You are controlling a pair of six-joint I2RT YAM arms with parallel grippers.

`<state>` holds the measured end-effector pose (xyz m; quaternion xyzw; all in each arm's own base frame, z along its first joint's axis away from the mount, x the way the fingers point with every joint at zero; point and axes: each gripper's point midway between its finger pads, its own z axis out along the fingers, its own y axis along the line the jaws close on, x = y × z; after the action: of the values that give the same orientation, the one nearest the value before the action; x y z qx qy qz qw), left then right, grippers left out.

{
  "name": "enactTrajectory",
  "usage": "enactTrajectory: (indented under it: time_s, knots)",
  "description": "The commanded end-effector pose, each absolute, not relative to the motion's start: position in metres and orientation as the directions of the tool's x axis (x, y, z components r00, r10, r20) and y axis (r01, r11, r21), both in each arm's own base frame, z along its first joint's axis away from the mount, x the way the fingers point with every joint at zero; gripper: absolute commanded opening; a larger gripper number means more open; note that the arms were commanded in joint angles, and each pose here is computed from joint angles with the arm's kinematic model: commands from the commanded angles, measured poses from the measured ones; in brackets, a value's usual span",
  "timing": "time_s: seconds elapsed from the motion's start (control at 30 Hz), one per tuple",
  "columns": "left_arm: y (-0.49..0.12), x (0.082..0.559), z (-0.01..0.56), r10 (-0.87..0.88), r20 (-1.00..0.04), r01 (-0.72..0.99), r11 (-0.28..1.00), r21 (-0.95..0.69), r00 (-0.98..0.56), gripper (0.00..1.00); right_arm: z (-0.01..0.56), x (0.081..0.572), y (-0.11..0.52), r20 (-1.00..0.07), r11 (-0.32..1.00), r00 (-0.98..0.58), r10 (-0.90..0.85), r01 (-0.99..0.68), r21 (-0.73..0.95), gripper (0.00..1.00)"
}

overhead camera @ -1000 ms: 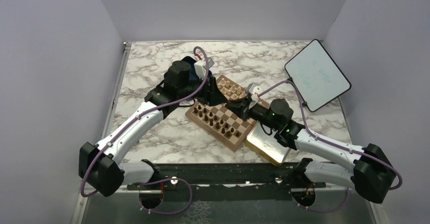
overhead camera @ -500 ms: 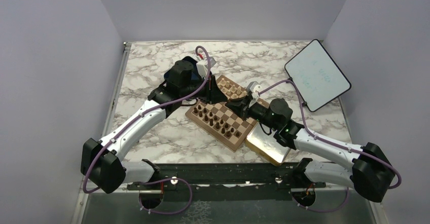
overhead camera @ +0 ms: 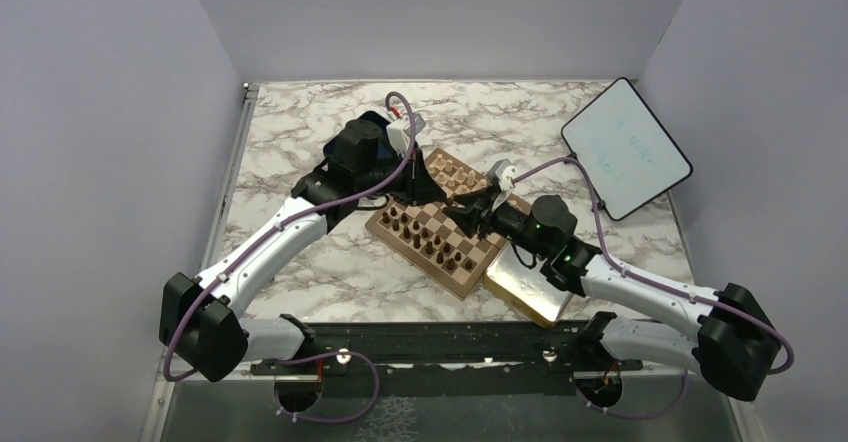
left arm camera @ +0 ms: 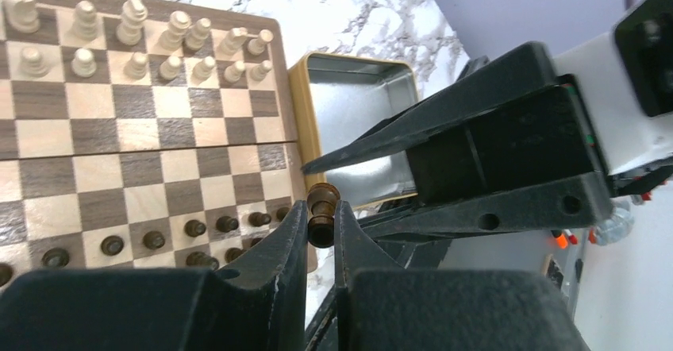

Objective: Set up the chess pieces on the board
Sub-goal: Place the chess piece on the chessboard.

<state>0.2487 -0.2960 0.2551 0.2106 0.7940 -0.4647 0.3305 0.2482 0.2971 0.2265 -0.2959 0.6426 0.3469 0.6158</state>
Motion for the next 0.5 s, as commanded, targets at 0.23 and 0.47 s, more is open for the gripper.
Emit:
enactTrajectory:
  time_s: [0.23,0.47]
  knots:
    - [-0.274,0.253,0.245,0.084,-0.739,0.624,0.604,-0.496,-0.668,0.01,0.222,0.245,0.248,-0.932,0.73,-0.266,0.244,-0.583,0.357,0.64]
    - [-0.276,0.242,0.236,0.149,-0.742,0.625,0.658,-0.419,-0.654,0.01,0.195,0.259,0.221,-0.896,0.868,-0.402,0.186,-0.359,0.342,0.71]
